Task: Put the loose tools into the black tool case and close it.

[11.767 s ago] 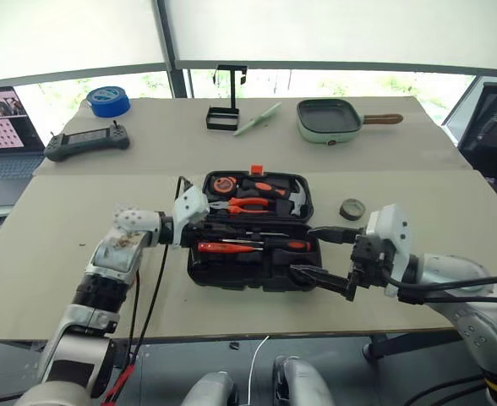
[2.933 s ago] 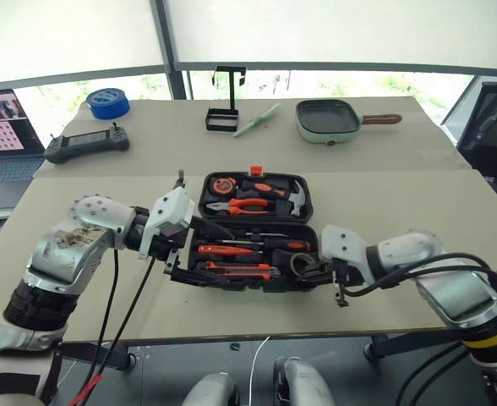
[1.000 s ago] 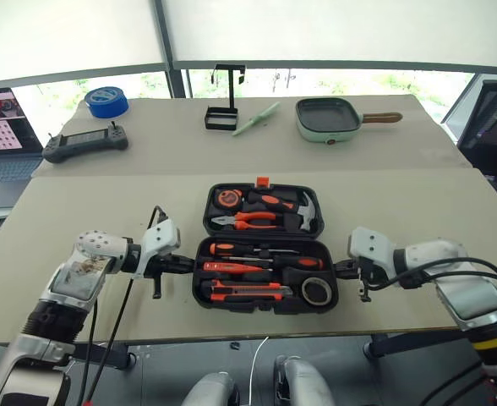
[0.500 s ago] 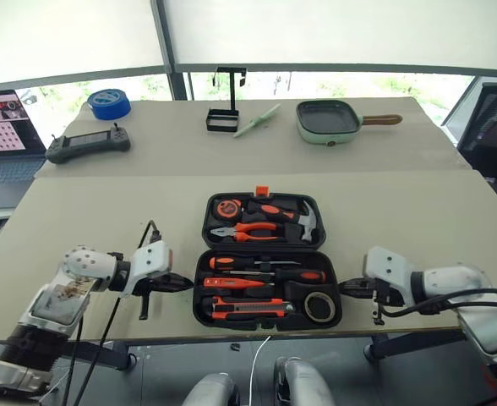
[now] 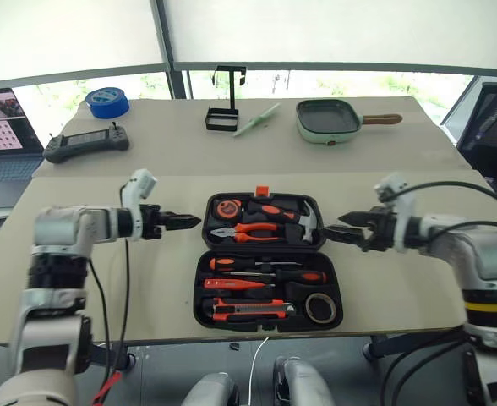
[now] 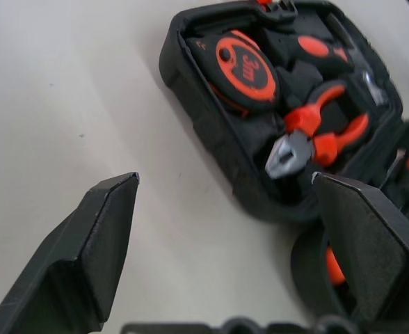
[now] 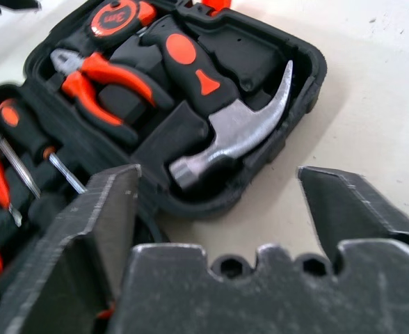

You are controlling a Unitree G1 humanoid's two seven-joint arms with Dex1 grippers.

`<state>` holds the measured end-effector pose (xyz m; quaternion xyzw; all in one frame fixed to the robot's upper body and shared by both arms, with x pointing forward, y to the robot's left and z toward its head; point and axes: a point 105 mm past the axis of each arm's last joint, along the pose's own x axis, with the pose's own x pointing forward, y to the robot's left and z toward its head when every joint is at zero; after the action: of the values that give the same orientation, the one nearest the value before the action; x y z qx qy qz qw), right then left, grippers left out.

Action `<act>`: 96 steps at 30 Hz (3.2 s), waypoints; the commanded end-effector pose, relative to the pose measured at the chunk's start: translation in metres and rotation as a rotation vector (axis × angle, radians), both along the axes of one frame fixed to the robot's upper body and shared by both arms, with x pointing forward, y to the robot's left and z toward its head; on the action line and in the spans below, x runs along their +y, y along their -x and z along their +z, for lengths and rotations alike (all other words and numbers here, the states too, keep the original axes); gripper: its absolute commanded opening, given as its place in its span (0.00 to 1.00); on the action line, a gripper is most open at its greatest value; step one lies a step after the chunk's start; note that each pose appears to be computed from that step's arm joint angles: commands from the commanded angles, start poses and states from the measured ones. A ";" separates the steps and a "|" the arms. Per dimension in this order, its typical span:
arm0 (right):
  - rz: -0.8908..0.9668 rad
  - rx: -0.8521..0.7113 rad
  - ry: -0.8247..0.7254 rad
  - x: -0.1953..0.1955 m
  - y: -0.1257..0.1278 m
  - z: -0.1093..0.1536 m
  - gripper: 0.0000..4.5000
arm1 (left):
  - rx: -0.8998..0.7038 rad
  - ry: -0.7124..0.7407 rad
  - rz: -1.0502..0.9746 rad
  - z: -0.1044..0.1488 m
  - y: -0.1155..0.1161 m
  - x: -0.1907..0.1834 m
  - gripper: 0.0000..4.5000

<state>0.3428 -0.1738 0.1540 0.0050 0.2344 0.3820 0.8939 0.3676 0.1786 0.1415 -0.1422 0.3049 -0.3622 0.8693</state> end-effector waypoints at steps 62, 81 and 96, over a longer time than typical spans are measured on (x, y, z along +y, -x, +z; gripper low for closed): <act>-0.343 -1.023 0.266 -0.011 0.010 0.020 0.01 | -0.948 -0.320 0.259 0.015 0.021 0.000 0.00; 0.175 -0.684 0.316 -0.015 0.125 -0.019 0.77 | -0.758 -0.332 0.200 0.015 0.085 0.044 0.90; 0.540 -0.337 0.243 0.028 0.149 -0.054 0.34 | -0.657 -0.568 -0.294 0.020 0.002 0.062 0.75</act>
<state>0.1922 -0.1511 0.1012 -0.2248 0.1187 0.5616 0.7874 0.3546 0.2506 0.1594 0.2250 0.1299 -0.3931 0.8821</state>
